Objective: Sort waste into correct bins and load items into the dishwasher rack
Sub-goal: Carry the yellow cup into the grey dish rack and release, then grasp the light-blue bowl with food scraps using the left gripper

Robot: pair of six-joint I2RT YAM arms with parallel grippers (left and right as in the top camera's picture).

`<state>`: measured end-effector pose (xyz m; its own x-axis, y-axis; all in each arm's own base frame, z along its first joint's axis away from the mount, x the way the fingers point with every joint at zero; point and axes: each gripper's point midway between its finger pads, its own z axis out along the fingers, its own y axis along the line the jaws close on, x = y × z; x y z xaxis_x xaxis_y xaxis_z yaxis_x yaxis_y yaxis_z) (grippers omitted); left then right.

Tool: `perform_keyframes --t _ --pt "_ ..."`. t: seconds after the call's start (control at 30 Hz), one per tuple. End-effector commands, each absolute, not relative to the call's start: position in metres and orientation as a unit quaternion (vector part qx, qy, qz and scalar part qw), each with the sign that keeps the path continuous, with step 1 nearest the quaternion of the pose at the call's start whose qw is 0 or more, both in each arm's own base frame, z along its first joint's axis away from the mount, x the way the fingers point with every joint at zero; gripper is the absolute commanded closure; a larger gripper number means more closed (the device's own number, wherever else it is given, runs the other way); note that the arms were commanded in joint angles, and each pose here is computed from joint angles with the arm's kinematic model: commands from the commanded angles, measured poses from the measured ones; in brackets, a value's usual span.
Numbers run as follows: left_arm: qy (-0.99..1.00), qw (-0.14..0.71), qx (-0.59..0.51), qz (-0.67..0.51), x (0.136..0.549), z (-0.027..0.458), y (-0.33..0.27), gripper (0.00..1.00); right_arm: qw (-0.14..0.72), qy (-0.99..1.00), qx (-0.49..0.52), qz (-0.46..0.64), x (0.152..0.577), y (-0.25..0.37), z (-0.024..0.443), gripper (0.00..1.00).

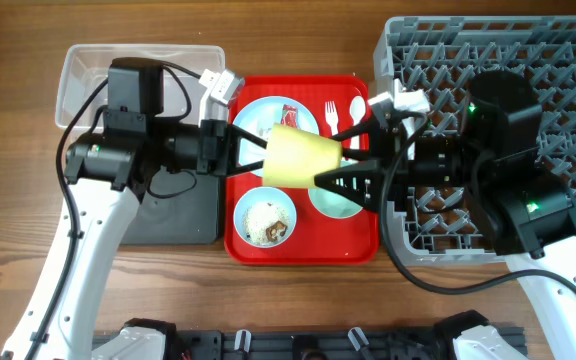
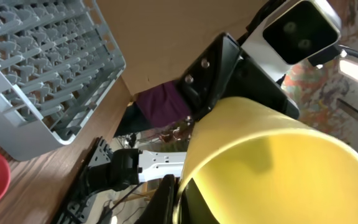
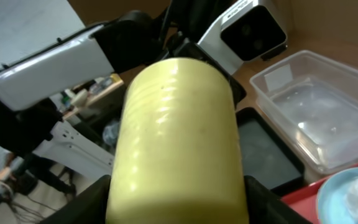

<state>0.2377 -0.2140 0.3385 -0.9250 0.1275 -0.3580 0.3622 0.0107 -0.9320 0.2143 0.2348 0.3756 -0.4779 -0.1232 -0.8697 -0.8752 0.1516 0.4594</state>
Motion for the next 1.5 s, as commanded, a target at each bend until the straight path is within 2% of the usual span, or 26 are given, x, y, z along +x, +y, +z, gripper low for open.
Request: perform_keyframes --t 0.0,0.1,0.13,0.17,0.2,0.23,0.4,0.43,0.5,0.63,0.7,0.83,0.9,0.93,1.07,1.13,1.17,1.23,1.27,1.37,1.47 --pt "0.7 0.096 0.185 -0.683 0.238 0.342 -0.214 0.96 0.337 0.644 -0.397 0.56 0.197 0.242 0.388 0.45" --pt "0.699 0.099 0.188 -0.682 0.238 0.343 -0.214 0.96 0.336 0.643 -0.401 0.559 0.195 0.244 0.387 0.5" --pt "0.699 0.099 0.188 -0.682 0.238 0.343 -0.214 0.9 0.338 0.645 -0.399 0.557 0.196 0.244 0.387 0.5" --pt "0.7 0.1 0.188 -0.682 0.238 0.342 -0.214 0.73 0.342 0.651 -0.395 0.551 0.199 0.244 0.385 0.5" --pt "0.703 0.102 0.186 -0.679 0.24 0.341 -0.214 0.26 0.354 0.669 -0.381 0.531 0.207 0.242 0.381 0.5" --pt "0.708 0.105 0.183 -0.674 0.242 0.339 -0.214 0.0 0.364 0.684 -0.369 0.513 0.212 0.239 0.378 0.5" --pt "0.734 0.123 0.166 -0.647 0.252 0.328 -0.213 0.0 0.43 0.741 -0.298 0.421 0.223 0.2 0.379 0.51" --pt "0.741 0.128 0.162 -0.638 0.256 0.325 -0.213 0.0 0.445 0.768 -0.25 0.388 0.228 0.179 0.378 0.5" --pt "0.753 0.137 0.155 -0.625 0.26 0.32 -0.212 0.0 0.45 0.841 -0.093 0.287 0.238 0.118 0.354 0.5" --pt "0.753 0.137 0.155 -0.625 0.26 0.32 -0.212 0.0 0.387 0.904 0.146 0.11 0.227 0.022 0.298 0.52" --pt "0.753 0.136 0.155 -0.625 0.26 0.32 -0.212 0.0 0.355 0.911 0.2 0.065 0.218 0.002 0.282 0.53" --pt "0.753 0.137 0.155 -0.625 0.26 0.32 -0.212 0.0 0.283 0.935 0.212 0.027 0.225 -0.004 0.25 0.53" --pt "0.753 0.136 0.155 -0.625 0.26 0.32 -0.212 0.0 0.234 0.949 0.212 0.013 0.234 -0.004 0.229 0.51" --pt "0.753 0.136 0.155 -0.625 0.26 0.32 -0.212 0.0 0.199 0.958 0.208 0.012 0.241 0.0 0.214 0.46" --pt "0.753 0.136 0.155 -0.625 0.26 0.32 -0.212 0.0 0.094 0.98 0.176 0.024 0.253 0.015 0.169 0.46" --pt "0.753 0.136 0.154 -0.625 0.26 0.32 -0.212 0.0 0.055 0.984 0.166 0.03 0.257 0.021 0.151 0.44" --pt "0.753 0.136 0.155 -0.625 0.26 0.32 -0.212 0.0 0.047 0.985 0.165 0.031 0.259 0.022 0.146 0.37" --pt "0.753 0.136 0.155 -0.625 0.26 0.32 -0.212 0.0 0.053 0.984 0.165 0.033 0.264 0.022 0.146 0.07" --pt "0.754 0.137 0.154 -0.624 0.261 0.319 -0.212 0.0 0.063 0.984 0.164 0.035 0.266 0.022 0.15 0.01" --pt "0.779 0.145 0.141 -0.594 0.267 0.307 -0.214 0.0 0.129 0.979 0.146 0.057 0.281 0.026 0.184 0.0" --pt "0.837 0.158 0.111 -0.512 0.277 0.274 -0.216 0.0 0.235 0.959 0.123 0.099 0.295 0.035 0.24 0.0"
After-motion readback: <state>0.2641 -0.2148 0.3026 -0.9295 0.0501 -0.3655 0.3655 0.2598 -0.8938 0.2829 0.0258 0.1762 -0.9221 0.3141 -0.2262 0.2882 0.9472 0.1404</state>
